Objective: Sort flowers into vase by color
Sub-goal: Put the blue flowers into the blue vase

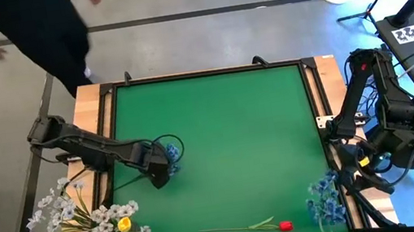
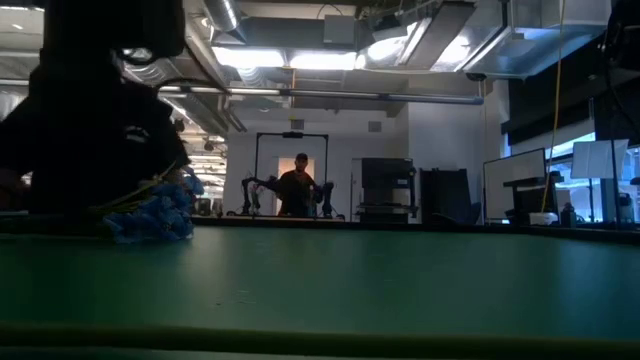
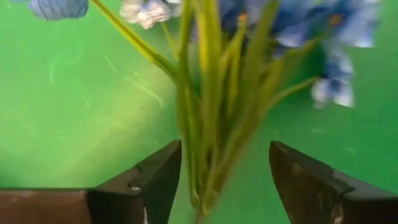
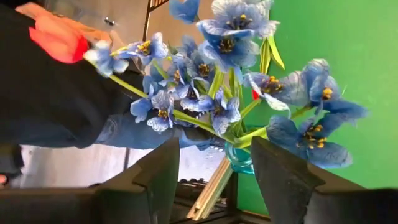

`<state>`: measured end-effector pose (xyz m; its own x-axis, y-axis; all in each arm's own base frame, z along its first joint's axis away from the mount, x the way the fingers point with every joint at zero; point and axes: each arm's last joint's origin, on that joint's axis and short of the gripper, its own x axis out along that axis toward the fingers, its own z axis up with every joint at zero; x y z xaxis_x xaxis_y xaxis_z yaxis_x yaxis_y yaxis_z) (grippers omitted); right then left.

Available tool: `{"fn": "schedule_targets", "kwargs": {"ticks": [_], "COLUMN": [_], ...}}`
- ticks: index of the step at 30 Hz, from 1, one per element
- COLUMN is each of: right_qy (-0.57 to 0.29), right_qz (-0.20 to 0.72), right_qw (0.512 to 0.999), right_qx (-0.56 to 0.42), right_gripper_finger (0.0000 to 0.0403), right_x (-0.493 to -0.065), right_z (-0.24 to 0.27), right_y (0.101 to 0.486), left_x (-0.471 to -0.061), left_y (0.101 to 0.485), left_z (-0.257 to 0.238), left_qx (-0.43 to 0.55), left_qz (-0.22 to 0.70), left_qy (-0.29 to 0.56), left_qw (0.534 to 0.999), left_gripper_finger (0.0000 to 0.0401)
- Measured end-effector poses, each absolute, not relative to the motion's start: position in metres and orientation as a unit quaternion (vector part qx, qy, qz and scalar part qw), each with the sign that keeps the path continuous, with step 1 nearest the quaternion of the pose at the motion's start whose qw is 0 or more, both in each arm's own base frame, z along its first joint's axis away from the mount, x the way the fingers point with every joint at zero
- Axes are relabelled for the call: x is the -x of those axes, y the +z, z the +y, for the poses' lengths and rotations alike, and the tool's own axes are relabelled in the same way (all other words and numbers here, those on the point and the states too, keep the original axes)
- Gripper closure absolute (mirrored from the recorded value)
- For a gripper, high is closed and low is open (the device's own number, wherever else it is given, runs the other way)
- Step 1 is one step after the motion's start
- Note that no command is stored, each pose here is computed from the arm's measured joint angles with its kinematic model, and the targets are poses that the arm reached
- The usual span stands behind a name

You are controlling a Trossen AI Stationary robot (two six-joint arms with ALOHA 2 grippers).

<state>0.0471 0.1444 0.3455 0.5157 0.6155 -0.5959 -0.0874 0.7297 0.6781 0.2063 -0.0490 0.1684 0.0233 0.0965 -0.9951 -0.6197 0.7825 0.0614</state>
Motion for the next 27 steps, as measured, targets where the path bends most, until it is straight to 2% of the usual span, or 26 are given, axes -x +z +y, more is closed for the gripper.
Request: {"fn": "schedule_targets", "kwargs": {"ticks": [4, 8, 12, 16, 20, 21, 25, 27], "right_qy": [0.203, 0.191, 0.188, 0.153, 0.104, 0.092, 0.060, 0.044], "right_qz": [0.447, 0.423, 0.388, 0.336, 0.268, 0.246, 0.179, 0.150], "right_qw": [0.810, 0.827, 0.854, 0.892, 0.926, 0.937, 0.971, 0.981], "right_qx": [-0.319, -0.316, -0.291, -0.260, -0.243, -0.229, -0.149, -0.119], "right_gripper_finger": [0.0205, 0.0205, 0.0205, 0.0205, 0.0205, 0.0205, 0.0205, 0.0205], "right_x": [-0.047, -0.049, -0.051, -0.060, -0.067, -0.069, -0.081, -0.089], "right_z": [0.144, 0.143, 0.138, 0.123, 0.099, 0.093, 0.081, 0.080], "right_y": [0.346, 0.346, 0.353, 0.374, 0.408, 0.415, 0.436, 0.441], "left_x": [-0.202, -0.206, -0.210, -0.219, -0.243, -0.249, -0.277, -0.294], "left_y": [0.154, 0.143, 0.134, 0.132, 0.157, 0.167, 0.209, 0.241], "left_z": [-0.047, -0.049, -0.053, -0.054, -0.056, -0.056, -0.055, -0.055], "left_qx": [0.201, 0.225, 0.218, 0.204, 0.194, 0.187, 0.156, 0.172], "left_qz": [0.637, 0.603, 0.576, 0.572, 0.507, 0.486, 0.428, 0.371], "left_qy": [0.264, 0.237, 0.236, 0.251, 0.273, 0.279, 0.270, 0.257], "left_qw": [0.696, 0.727, 0.752, 0.754, 0.794, 0.807, 0.848, 0.876], "left_gripper_finger": [0.0155, 0.0167, 0.0210, 0.0285, 0.0374, 0.0385, 0.0383, 0.0383]}}
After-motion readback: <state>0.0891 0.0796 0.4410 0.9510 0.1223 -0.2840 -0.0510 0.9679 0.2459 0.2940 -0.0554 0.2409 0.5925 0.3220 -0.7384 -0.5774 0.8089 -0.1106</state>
